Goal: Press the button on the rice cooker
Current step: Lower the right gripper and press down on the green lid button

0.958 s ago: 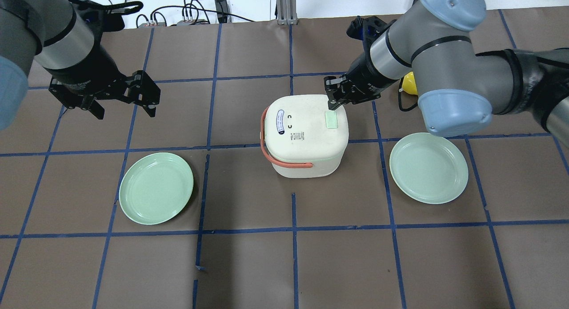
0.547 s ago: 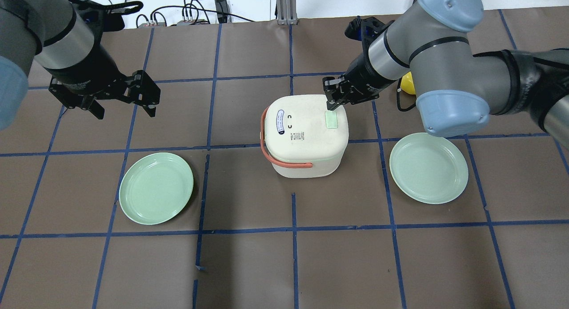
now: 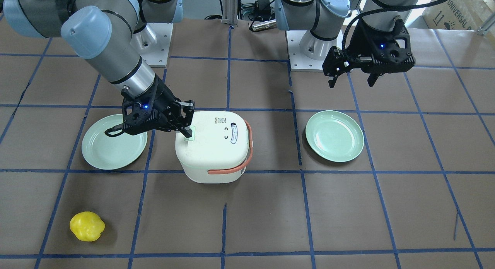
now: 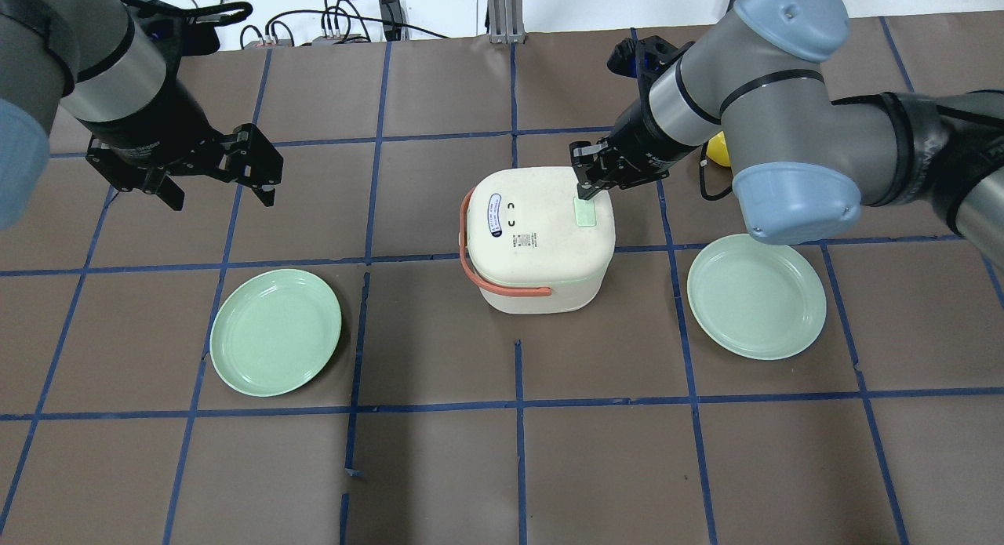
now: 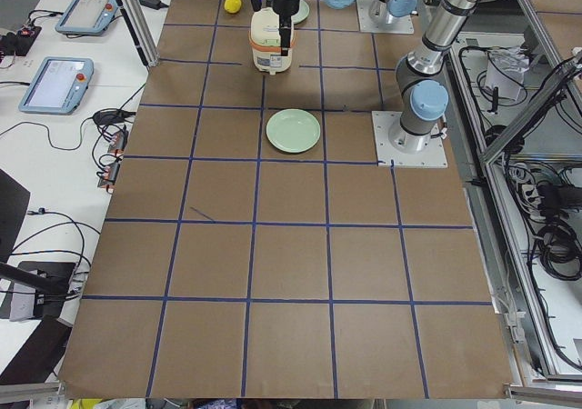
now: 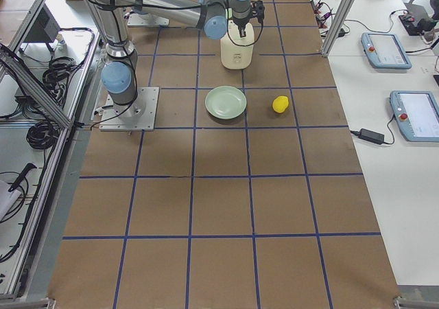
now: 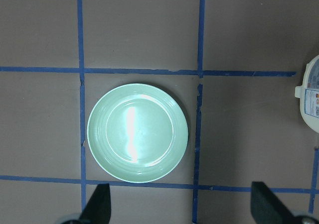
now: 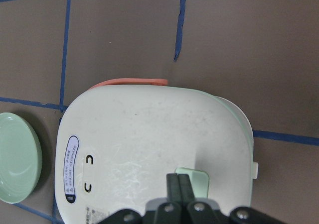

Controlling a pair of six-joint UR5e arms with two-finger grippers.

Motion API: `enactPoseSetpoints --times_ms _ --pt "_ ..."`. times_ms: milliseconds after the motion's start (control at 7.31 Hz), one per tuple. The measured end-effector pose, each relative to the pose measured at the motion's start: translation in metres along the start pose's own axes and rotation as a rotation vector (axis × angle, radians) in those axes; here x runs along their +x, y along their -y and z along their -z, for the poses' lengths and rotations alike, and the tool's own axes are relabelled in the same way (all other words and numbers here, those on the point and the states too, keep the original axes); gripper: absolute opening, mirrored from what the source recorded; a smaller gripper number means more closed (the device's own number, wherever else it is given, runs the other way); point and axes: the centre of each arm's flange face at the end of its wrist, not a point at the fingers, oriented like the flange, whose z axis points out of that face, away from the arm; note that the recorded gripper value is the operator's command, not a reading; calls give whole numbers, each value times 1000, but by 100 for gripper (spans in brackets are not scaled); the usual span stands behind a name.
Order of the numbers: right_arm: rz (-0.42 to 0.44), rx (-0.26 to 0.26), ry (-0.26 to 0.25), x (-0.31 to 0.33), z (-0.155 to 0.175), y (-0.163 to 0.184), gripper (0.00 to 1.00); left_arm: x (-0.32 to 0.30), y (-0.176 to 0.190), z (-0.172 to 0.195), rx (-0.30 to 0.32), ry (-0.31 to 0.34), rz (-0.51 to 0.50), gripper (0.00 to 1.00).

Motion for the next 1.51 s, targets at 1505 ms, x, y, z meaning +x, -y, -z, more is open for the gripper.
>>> enactPoseSetpoints --times_ms 1505 --pt "2 1 4 5 -12 -7 4 0 0 0 0 0 0 100"
